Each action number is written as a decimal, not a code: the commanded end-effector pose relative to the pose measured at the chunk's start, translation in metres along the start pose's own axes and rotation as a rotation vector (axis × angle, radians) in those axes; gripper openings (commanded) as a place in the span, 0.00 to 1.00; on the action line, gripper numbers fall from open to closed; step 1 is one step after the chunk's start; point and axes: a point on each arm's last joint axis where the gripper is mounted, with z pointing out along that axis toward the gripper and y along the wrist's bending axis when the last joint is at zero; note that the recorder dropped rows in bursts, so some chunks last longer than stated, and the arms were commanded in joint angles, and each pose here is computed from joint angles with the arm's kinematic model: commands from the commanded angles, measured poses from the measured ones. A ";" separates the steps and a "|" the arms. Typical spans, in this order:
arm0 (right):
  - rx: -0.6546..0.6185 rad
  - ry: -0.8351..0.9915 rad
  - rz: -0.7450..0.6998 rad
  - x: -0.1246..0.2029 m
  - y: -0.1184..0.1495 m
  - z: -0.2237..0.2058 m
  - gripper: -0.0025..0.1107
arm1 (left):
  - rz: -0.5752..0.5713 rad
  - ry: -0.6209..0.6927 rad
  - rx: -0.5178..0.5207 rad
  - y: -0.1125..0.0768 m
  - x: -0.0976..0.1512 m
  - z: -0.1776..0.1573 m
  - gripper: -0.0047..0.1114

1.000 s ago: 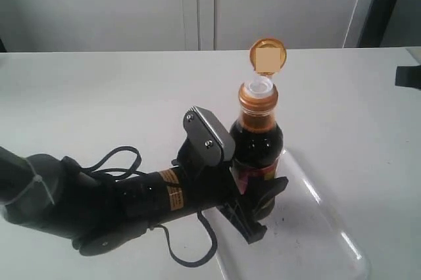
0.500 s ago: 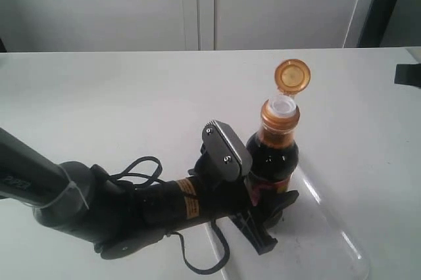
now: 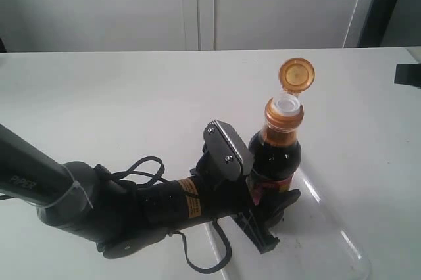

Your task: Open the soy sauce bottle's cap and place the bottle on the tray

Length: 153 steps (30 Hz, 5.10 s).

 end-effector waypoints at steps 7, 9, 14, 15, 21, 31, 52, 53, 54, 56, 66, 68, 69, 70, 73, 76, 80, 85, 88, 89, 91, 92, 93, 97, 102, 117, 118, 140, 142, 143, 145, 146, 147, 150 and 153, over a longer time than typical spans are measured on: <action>0.006 -0.011 -0.001 0.000 -0.002 0.000 0.02 | -0.002 -0.104 0.006 -0.001 -0.015 0.001 0.46; 0.006 -0.011 -0.001 0.000 -0.002 0.000 0.02 | -0.006 -0.105 0.000 0.000 -0.015 0.001 0.59; 0.006 -0.011 -0.001 0.000 -0.002 0.000 0.02 | -0.008 -0.105 -0.003 0.000 -0.015 0.001 0.87; 0.006 -0.011 -0.001 0.000 -0.002 0.000 0.02 | -0.012 -0.105 -0.009 0.001 -0.015 0.001 0.89; 0.006 -0.011 -0.001 0.000 -0.002 0.000 0.02 | -0.009 -0.106 -0.015 0.002 -0.015 0.001 0.95; 0.006 -0.011 -0.001 0.000 -0.002 0.000 0.02 | 0.007 -0.169 -0.036 0.004 -0.039 -0.005 0.95; 0.003 -0.012 0.009 0.000 -0.001 0.000 0.02 | 0.033 -0.260 -0.128 0.012 -0.072 -0.017 0.95; 0.003 -0.012 0.011 0.000 -0.001 0.000 0.02 | 0.022 -0.261 -0.143 0.013 -0.072 -0.018 0.95; 0.003 -0.012 0.011 0.000 -0.001 0.000 0.02 | 0.012 -0.262 -0.155 0.015 -0.072 -0.018 0.95; 0.002 -0.010 0.011 0.000 -0.001 0.000 0.02 | -0.010 -0.264 -0.183 0.017 -0.072 -0.018 0.95; 0.001 -0.007 0.014 0.000 -0.001 0.000 0.02 | -0.047 -0.330 -0.170 0.021 -0.094 -0.008 0.95; 0.000 -0.007 0.016 0.000 -0.001 0.000 0.02 | -0.046 -0.337 -0.170 0.022 -0.095 -0.008 0.95; 0.000 -0.007 0.016 0.000 -0.001 0.000 0.02 | -0.046 -0.336 -0.171 0.022 -0.095 -0.008 0.95; -0.001 -0.007 0.018 0.000 -0.001 0.000 0.02 | -0.044 -0.335 -0.171 0.022 -0.095 -0.008 0.95; 0.000 -0.009 0.018 0.000 -0.001 0.000 0.02 | -0.042 -0.342 -0.171 0.022 -0.098 -0.009 0.95; -0.001 -0.007 0.018 0.000 -0.001 0.000 0.02 | -0.040 -0.358 -0.172 0.022 -0.103 -0.011 0.95; -0.001 -0.005 0.018 0.000 -0.001 0.000 0.02 | -0.035 -0.383 -0.173 0.022 -0.112 -0.013 0.95; -0.001 -0.003 0.018 0.001 -0.001 0.000 0.02 | -0.030 -0.383 -0.177 0.024 -0.124 -0.013 0.95; -0.002 -0.001 0.018 0.001 -0.001 0.000 0.02 | -0.023 -0.402 -0.179 0.025 -0.131 -0.013 0.95; -0.002 0.002 0.018 0.001 -0.001 0.000 0.02 | -0.022 -0.410 -0.179 0.025 -0.134 -0.013 0.95; -0.002 0.002 0.018 0.001 -0.001 0.000 0.02 | -0.019 -0.425 -0.180 0.025 -0.138 -0.014 0.95; -0.002 0.002 0.018 0.001 -0.001 0.000 0.02 | -0.018 -0.430 -0.180 0.025 -0.139 -0.014 0.95; -0.002 0.002 0.018 0.001 -0.001 0.000 0.02 | -0.017 -0.436 -0.180 0.025 -0.141 -0.015 0.95; -0.002 -0.001 0.018 0.001 -0.001 0.000 0.02 | -0.008 -0.458 -0.181 0.026 -0.149 -0.016 0.95; -0.002 -0.001 0.020 0.001 -0.001 0.000 0.02 | -0.002 -0.490 -0.183 0.026 -0.161 -0.020 0.94; 0.000 -0.023 0.025 -0.001 -0.001 0.000 0.02 | 0.080 -0.127 -0.216 0.018 -0.210 -0.087 0.65; 0.001 -0.025 0.025 -0.001 -0.001 0.000 0.02 | 0.081 -0.079 -0.224 0.017 -0.210 -0.093 0.57; -0.008 0.004 -0.084 0.001 0.000 0.000 0.02 | 0.021 0.507 -0.363 0.035 -0.188 -0.165 0.04; -0.013 0.024 -0.132 0.003 0.000 0.000 0.02 | -0.005 0.584 -0.394 0.040 -0.184 -0.177 0.04; -0.016 0.033 -0.155 0.003 0.000 0.000 0.02 | -0.014 0.618 -0.405 0.042 -0.183 -0.182 0.04; -0.021 0.047 -0.192 0.005 0.000 0.000 0.02 | -0.027 0.701 -0.426 0.044 -0.179 -0.195 0.04; -0.022 0.051 -0.204 0.005 0.001 0.000 0.02 | -0.034 0.739 -0.435 0.044 -0.178 -0.202 0.04; -0.025 0.056 -0.217 0.005 0.001 -0.001 0.02 | -0.039 0.770 -0.444 0.043 -0.177 -0.208 0.04; -0.037 0.087 -0.234 0.003 0.002 -0.003 0.02 | -0.065 0.847 -0.463 0.040 -0.177 -0.225 0.04; -0.060 0.165 -0.256 -0.002 0.004 -0.005 0.02 | -0.082 0.926 -0.474 0.034 -0.176 -0.243 0.04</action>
